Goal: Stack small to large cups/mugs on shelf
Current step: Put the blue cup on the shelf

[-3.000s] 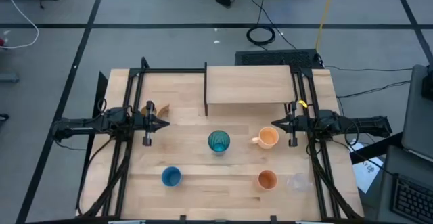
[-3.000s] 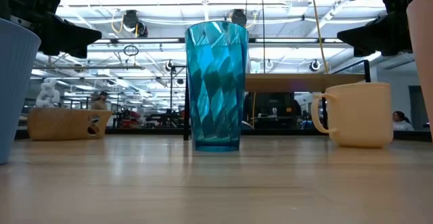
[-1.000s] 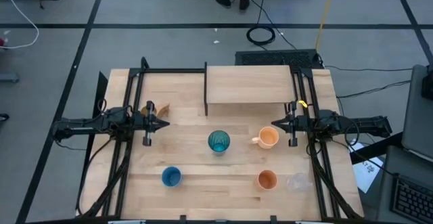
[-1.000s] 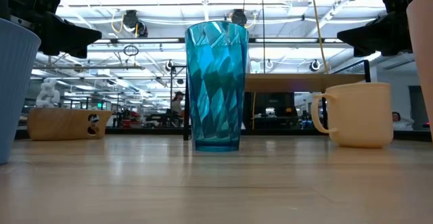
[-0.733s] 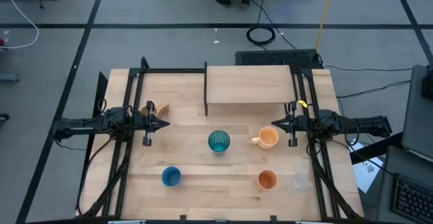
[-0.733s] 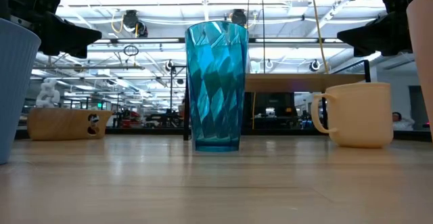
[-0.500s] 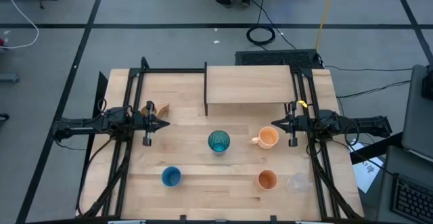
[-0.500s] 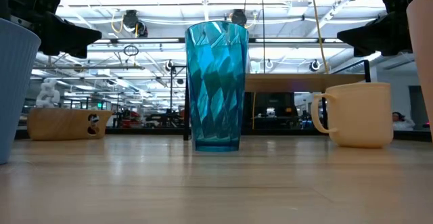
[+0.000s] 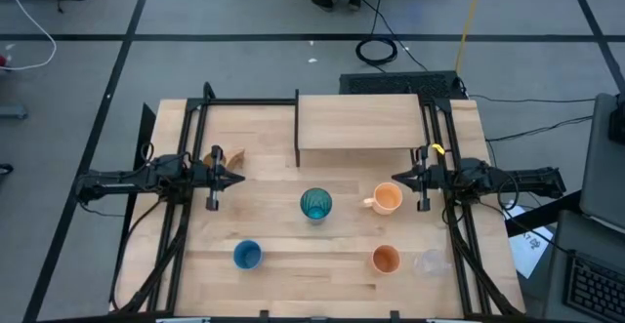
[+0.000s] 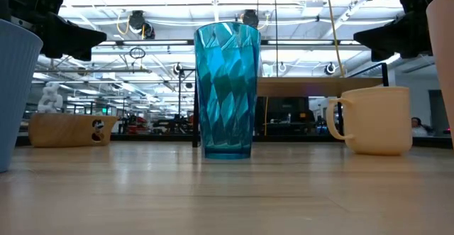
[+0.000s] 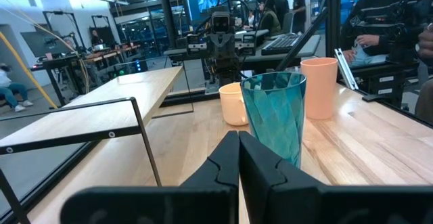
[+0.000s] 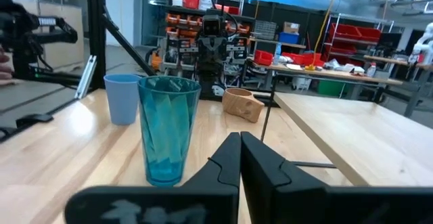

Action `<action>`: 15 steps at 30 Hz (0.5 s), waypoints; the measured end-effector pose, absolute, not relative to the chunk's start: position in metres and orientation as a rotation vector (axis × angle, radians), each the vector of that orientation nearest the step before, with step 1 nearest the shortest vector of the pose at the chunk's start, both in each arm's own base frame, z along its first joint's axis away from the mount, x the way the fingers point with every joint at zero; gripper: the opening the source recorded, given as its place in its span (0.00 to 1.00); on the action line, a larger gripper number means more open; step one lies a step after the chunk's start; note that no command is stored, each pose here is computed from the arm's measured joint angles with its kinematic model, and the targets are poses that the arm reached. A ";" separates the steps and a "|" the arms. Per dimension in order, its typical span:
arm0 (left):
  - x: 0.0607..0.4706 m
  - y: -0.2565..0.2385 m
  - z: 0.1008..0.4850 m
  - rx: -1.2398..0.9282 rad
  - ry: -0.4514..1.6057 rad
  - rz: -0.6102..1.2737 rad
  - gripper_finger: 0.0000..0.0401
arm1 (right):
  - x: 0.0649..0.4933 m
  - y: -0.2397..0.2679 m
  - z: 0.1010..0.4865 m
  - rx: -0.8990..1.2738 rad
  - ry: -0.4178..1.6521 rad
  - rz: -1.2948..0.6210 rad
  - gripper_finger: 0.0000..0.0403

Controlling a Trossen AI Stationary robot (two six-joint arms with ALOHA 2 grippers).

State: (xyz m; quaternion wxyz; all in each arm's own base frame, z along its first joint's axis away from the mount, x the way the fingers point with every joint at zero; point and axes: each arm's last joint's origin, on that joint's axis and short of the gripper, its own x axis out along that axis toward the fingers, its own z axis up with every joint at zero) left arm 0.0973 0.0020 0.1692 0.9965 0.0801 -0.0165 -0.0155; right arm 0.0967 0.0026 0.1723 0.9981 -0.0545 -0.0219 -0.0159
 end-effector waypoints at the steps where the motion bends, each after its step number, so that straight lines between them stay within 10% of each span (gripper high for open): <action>1: 0.097 0.002 0.169 0.158 -0.033 -0.031 0.01 | 0.097 0.003 0.173 -0.103 -0.047 -0.033 0.00; 15: 0.097 0.002 0.169 0.153 -0.033 -0.031 0.01 | 0.097 0.003 0.176 -0.010 -0.081 -0.030 0.00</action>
